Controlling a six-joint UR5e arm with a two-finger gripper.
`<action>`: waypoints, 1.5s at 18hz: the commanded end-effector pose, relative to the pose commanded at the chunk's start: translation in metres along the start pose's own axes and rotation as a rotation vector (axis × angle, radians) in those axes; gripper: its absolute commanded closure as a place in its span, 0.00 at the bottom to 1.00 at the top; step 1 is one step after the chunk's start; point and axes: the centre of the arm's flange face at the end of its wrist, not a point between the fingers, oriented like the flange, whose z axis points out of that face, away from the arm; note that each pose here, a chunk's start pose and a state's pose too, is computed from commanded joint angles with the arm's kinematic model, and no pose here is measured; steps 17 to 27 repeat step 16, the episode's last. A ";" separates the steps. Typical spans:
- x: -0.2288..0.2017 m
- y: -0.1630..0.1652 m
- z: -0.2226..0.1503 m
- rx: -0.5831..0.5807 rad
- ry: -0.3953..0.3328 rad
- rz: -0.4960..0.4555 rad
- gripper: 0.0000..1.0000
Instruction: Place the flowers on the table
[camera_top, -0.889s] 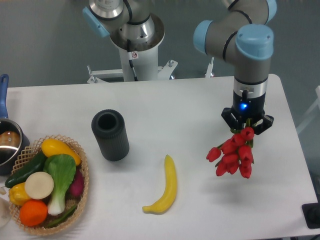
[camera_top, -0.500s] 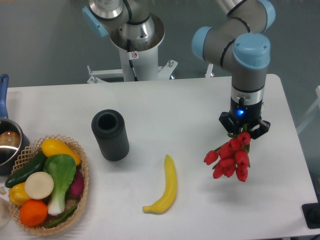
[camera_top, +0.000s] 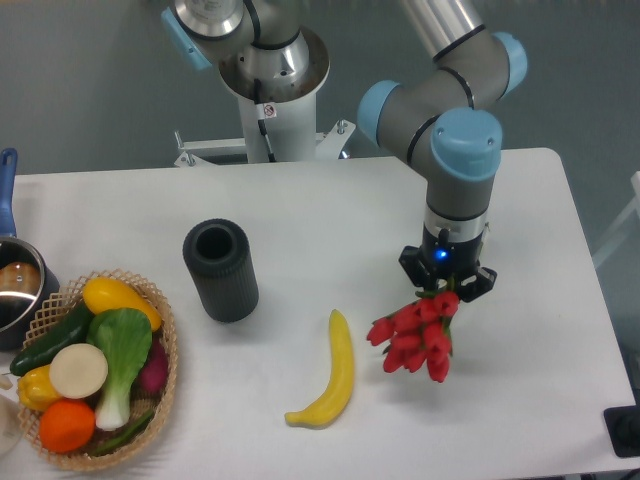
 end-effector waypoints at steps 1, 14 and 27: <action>0.003 -0.002 0.001 -0.002 0.003 0.006 0.00; -0.013 0.007 -0.012 0.014 -0.033 0.009 0.00; -0.016 0.009 -0.012 0.013 -0.034 0.003 0.00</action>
